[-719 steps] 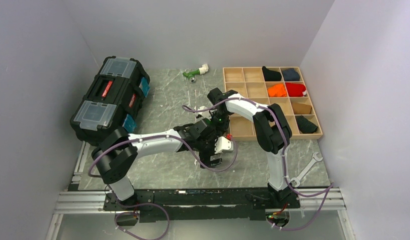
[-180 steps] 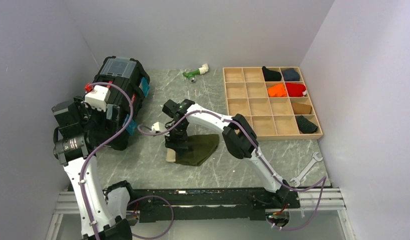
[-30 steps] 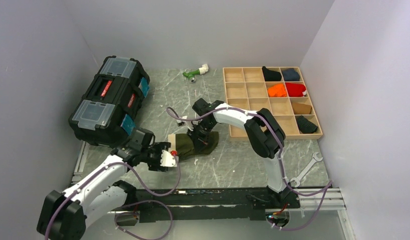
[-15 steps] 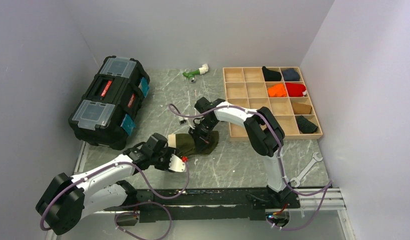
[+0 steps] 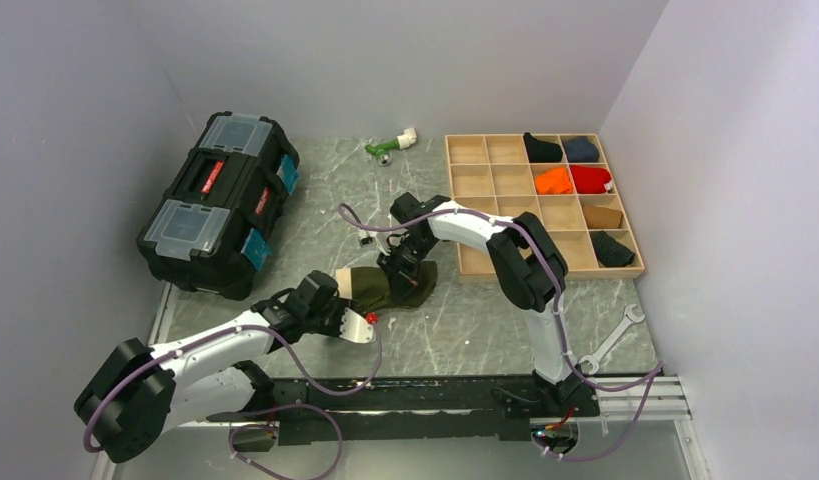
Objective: Roll the underwear
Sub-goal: Fold the underwear at the center of the board.
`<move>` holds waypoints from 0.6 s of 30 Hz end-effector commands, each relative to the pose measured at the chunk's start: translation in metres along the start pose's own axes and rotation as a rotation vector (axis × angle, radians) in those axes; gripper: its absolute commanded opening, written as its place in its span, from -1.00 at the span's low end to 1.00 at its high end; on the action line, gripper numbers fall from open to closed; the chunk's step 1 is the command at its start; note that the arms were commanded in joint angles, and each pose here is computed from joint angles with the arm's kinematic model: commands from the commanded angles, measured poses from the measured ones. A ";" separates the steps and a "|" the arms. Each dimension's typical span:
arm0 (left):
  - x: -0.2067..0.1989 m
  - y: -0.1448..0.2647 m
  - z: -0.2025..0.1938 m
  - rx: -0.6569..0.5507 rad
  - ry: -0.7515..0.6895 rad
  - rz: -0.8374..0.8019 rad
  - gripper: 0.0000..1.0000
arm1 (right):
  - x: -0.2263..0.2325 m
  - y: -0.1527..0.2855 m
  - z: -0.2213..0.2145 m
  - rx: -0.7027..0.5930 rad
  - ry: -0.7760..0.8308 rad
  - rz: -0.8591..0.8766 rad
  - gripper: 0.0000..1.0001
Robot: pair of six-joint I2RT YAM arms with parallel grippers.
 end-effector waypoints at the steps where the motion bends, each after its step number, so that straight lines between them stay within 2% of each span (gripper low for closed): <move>1: 0.002 -0.004 -0.001 0.014 0.013 0.026 -0.21 | 0.003 0.004 0.011 -0.030 0.026 0.031 -1.00; 7: -0.001 -0.005 0.000 0.019 0.040 0.004 -0.46 | 0.004 0.004 0.008 -0.029 0.028 0.036 -1.00; 10: -0.003 -0.005 0.001 0.027 0.060 -0.022 -0.71 | 0.005 0.003 0.004 -0.022 0.025 0.042 -1.00; 15: -0.010 -0.002 0.006 0.011 0.104 -0.082 -1.00 | 0.010 0.000 -0.007 -0.011 0.024 0.065 -1.00; 18: -0.016 0.004 0.016 -0.027 0.142 -0.136 -1.00 | 0.017 -0.002 -0.016 -0.003 0.028 0.093 -1.00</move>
Point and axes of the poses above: each gripper's point midway between its finger pads, its own y axis back along the fingers, its own x axis along the line the jaws close on, z = x × y, the point moved 2 cm from there along y, back along the fingers, and after that the axes turned 3 degrees about -y, right-handed, at the moved point
